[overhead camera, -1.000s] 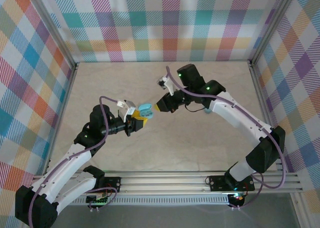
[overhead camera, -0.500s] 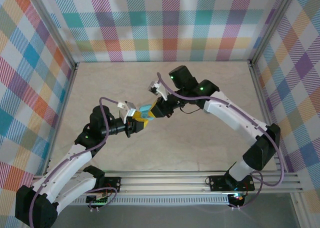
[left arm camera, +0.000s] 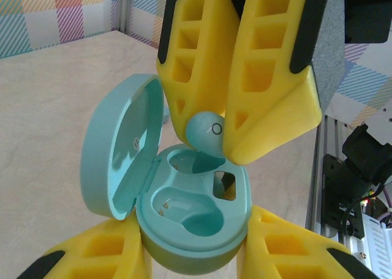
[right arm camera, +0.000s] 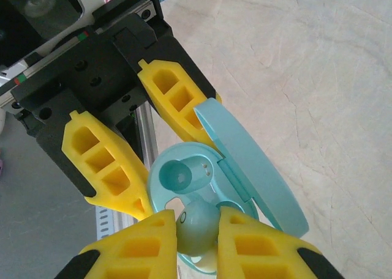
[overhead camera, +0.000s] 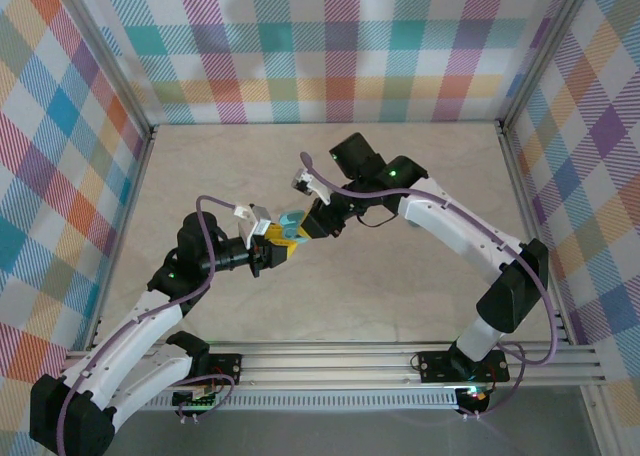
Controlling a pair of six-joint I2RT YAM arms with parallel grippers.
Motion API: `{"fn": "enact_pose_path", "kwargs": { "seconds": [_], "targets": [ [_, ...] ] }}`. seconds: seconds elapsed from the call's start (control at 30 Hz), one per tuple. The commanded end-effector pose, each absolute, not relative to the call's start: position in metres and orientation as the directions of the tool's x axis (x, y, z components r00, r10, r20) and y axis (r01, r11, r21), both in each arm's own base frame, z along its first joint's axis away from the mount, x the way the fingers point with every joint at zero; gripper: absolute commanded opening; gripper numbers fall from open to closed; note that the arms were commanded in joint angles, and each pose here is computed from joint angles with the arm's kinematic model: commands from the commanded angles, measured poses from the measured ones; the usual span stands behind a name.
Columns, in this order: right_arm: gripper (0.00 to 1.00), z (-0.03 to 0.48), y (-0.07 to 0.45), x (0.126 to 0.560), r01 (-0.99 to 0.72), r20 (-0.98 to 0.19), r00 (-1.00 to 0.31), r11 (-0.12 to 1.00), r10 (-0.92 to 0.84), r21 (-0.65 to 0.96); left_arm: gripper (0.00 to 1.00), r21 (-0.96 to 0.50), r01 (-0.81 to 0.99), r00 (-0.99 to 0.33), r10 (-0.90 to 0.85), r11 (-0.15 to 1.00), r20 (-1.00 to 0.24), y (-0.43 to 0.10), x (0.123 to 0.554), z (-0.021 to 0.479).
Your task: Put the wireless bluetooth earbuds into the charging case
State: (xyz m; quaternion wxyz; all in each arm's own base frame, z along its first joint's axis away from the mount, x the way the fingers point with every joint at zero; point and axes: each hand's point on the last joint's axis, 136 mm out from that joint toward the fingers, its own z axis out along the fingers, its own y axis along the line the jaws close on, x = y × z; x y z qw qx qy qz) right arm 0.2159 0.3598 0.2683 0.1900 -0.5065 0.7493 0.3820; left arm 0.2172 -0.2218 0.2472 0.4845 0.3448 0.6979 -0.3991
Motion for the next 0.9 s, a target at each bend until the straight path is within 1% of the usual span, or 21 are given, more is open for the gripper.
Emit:
{"fn": "enact_pose_path", "kwargs": {
  "seconds": [0.0, 0.2, 0.3, 0.57, 0.73, 0.87],
  "targets": [
    [0.18, 0.268, 0.362, 0.214, -0.916, -0.668, -0.386, 0.180, -0.635, 0.359, 0.00, -0.178, 0.898, -0.228, 0.079, 0.402, -0.970, -0.223, 0.212, 0.262],
    [0.18, 0.264, 0.364, 0.213, -0.915, -0.659, -0.386, 0.177, -0.646, 0.362, 0.00, -0.174, 0.903, -0.222, 0.080, 0.393, -0.972, -0.224, 0.212, 0.266],
    [0.20, 0.263, 0.365, 0.209, -0.917, -0.657, -0.377, 0.163, -0.652, 0.365, 0.00, -0.175, 0.905, -0.223, 0.081, 0.387, -0.972, -0.225, 0.211, 0.266],
    [0.20, 0.261, 0.367, 0.209, -0.929, -0.667, -0.353, 0.161, -0.656, 0.333, 0.00, -0.179, 0.906, -0.218, 0.061, 0.383, -0.974, -0.227, 0.214, 0.270],
    [0.20, 0.265, 0.369, 0.207, -0.948, -0.697, -0.308, 0.144, -0.647, 0.284, 0.00, -0.188, 0.913, -0.225, 0.061, 0.362, -0.973, -0.229, 0.212, 0.270],
    [0.22, 0.275, 0.366, 0.199, -0.964, -0.736, -0.249, 0.089, -0.629, 0.249, 0.00, -0.186, 0.913, -0.225, 0.070, 0.362, -0.972, -0.228, 0.212, 0.269]
  ]
}}
